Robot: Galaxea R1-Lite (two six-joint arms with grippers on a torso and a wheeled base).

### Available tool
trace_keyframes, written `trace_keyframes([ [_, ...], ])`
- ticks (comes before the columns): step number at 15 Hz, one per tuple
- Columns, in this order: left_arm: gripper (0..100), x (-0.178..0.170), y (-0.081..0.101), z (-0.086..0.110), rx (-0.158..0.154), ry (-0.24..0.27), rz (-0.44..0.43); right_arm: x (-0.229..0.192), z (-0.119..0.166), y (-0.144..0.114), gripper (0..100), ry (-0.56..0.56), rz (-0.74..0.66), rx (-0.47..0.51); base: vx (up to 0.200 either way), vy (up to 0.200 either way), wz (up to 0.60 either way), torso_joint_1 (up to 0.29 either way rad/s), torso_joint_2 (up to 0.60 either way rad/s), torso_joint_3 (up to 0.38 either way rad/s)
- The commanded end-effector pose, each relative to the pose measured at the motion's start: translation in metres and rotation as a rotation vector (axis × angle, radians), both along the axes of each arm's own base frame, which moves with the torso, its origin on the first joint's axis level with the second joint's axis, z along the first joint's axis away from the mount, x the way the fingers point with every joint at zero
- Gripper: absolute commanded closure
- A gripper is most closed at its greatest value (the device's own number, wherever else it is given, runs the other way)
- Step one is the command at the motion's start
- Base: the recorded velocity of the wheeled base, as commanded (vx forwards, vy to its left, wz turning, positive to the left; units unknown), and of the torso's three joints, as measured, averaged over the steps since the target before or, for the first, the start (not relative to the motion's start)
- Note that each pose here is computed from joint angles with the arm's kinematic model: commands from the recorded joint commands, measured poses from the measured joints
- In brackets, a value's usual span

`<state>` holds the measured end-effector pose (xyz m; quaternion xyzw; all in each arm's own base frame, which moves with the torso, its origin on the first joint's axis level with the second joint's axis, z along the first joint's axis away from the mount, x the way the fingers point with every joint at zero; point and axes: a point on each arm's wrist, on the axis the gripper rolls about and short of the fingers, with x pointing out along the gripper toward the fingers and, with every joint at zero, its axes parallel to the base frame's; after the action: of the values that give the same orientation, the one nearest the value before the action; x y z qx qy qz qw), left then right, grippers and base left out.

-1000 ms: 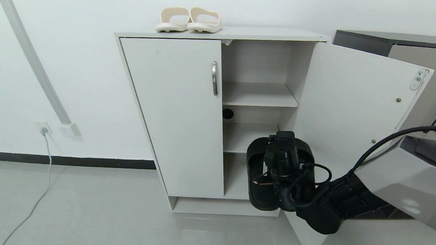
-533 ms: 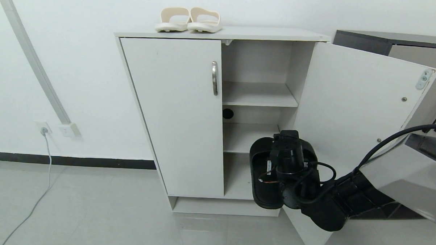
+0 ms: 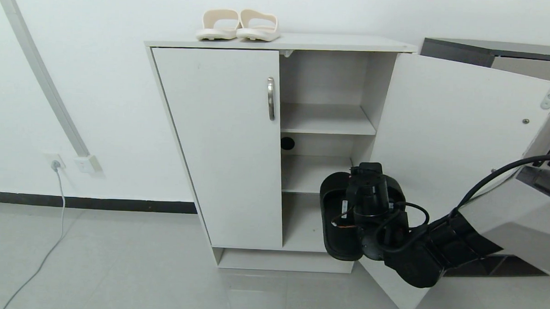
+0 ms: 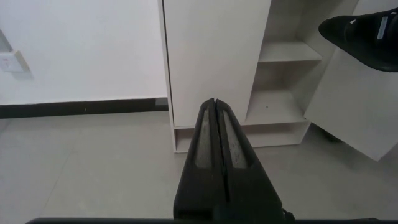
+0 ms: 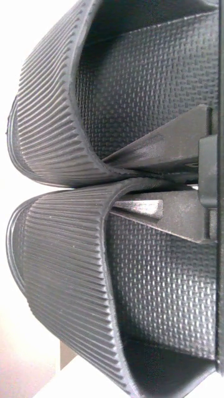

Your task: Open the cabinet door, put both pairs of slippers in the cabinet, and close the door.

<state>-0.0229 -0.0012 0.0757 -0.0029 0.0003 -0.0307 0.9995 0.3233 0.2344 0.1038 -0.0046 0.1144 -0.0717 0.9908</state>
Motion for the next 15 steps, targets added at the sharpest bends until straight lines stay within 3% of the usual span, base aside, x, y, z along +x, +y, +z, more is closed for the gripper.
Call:
trace_keyframes([
  [1,100,0.000,0.000,0.000,0.000,0.003,0.000,0.003,0.002,-0.004,100,-0.004,-0.011,0.003,0.000,0.000,0.00,0.000,0.00,0.000],
  [4,100,0.000,0.000,0.000,0.000,0.001,0.002,0.002,0.002,-0.001,100,-0.003,0.012,0.010,0.000,0.000,0.00,0.000,0.00,0.000],
  [8,100,0.000,0.000,0.000,0.000,0.001,0.003,-0.027,-0.004,0.033,100,0.001,0.208,0.042,0.000,0.000,0.00,0.000,0.00,0.000],
  [15,100,0.000,0.000,0.000,0.004,0.002,0.000,-0.012,-0.046,0.048,100,0.042,0.225,0.032,0.000,0.000,0.00,0.000,0.00,0.000],
])
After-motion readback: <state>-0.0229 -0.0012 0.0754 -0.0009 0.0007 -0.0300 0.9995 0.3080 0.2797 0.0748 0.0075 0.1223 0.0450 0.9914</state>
